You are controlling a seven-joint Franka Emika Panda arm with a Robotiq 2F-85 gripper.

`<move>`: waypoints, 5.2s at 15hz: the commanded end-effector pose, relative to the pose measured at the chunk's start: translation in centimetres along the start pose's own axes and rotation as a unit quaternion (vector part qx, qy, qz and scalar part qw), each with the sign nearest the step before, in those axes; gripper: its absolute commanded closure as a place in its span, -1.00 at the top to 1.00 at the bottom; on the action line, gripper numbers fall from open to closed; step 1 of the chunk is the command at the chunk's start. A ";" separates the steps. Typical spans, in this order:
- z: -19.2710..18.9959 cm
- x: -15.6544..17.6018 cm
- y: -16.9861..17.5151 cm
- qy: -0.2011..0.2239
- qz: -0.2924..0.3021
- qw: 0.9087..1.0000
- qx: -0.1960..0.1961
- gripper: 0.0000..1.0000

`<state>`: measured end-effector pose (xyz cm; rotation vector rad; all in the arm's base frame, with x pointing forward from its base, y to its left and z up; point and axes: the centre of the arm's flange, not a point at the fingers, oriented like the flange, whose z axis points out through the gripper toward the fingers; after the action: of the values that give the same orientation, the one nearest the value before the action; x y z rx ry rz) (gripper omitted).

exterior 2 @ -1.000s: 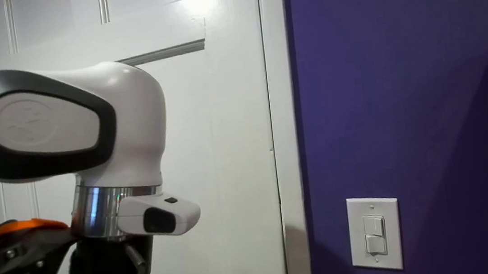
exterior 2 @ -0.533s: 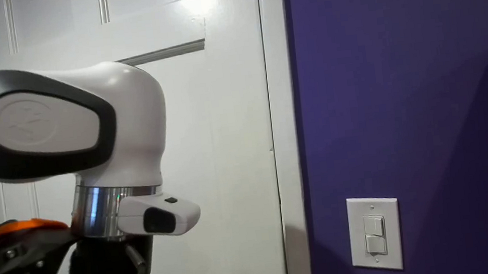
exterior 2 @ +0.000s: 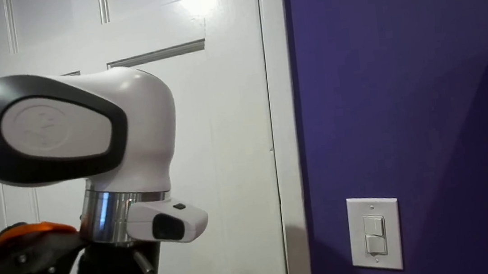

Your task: Turn the top lock on the door to the right

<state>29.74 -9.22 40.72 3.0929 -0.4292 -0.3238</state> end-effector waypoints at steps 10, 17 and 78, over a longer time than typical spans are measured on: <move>-0.3 4.4 2.5 -0.031 -0.021 0.999 -0.018 1.00; -0.4 3.9 2.1 0.023 -0.021 0.996 -0.084 1.00; 7.3 18.1 -9.1 0.311 -0.202 0.921 -0.120 -1.00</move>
<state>48.00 -4.55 29.56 2.7856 0.2885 0.4512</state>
